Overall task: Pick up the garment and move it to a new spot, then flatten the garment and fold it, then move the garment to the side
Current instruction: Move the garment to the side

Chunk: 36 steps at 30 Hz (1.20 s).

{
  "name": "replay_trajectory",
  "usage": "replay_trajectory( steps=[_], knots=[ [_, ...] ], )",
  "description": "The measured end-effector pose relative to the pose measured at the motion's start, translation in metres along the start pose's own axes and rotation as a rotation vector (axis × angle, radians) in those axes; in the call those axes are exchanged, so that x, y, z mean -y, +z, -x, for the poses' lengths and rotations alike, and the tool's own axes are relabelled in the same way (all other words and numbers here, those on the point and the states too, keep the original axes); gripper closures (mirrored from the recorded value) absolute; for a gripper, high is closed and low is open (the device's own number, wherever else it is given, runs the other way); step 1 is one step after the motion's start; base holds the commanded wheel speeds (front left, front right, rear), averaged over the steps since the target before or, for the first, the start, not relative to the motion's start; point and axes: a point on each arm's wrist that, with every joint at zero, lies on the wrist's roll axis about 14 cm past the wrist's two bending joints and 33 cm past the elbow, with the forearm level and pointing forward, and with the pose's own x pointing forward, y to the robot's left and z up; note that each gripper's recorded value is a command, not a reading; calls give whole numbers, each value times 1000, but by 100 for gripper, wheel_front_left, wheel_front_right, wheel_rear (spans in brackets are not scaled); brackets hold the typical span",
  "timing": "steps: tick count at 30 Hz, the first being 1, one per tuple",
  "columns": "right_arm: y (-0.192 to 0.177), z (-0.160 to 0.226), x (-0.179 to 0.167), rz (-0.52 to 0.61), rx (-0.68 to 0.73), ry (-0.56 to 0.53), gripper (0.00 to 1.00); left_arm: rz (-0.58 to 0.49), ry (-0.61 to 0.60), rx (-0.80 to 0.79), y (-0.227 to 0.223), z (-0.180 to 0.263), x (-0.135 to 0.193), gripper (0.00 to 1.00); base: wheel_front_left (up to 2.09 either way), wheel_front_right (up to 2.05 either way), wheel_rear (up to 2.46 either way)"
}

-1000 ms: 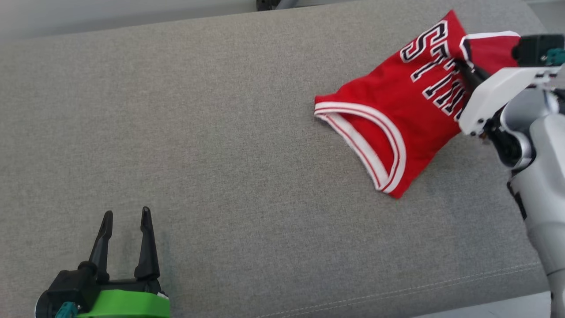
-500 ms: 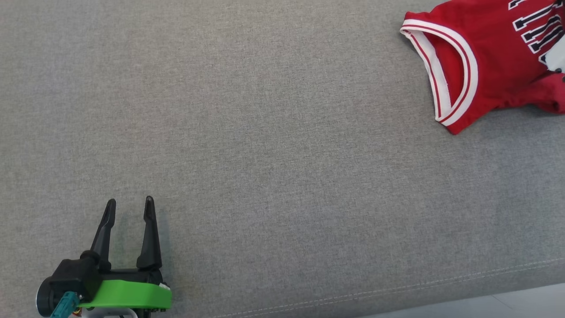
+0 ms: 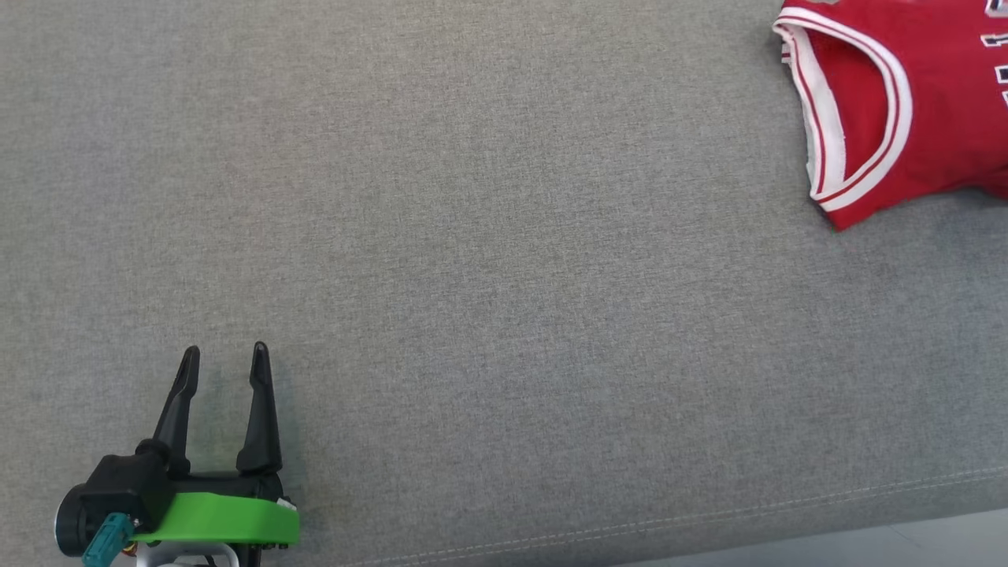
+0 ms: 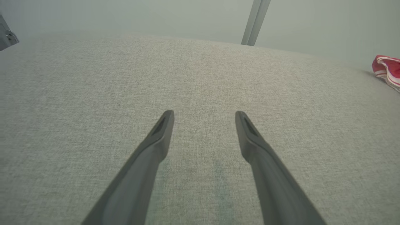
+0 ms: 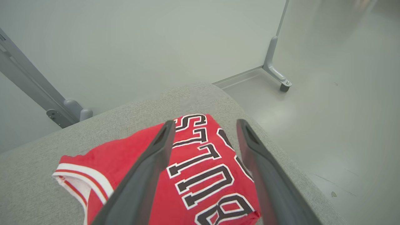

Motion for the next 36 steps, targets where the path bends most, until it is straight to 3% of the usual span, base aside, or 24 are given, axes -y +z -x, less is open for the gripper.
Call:
replay_trajectory(
  steps=[7,14,18,24,31,36],
  knots=[
    [11,10,4,69,122,-24,0,-12,12,21,8,3,-5,0,0,0,0],
    [16,43,-38,157,278,128,0,-23,34,77,29,15,-10,0,0,0,0],
    [-5,76,-78,139,298,291,0,-27,44,118,44,25,-11,0,0,0,0],
    [-39,136,-95,99,318,416,0,-28,71,121,45,55,-14,0,0,0,0],
    [-73,181,-106,77,305,444,0,-28,79,131,46,74,-13,0,0,0,0],
    [-89,205,-104,127,300,436,0,-25,61,138,47,80,-6,0,0,0,0]
  ],
)
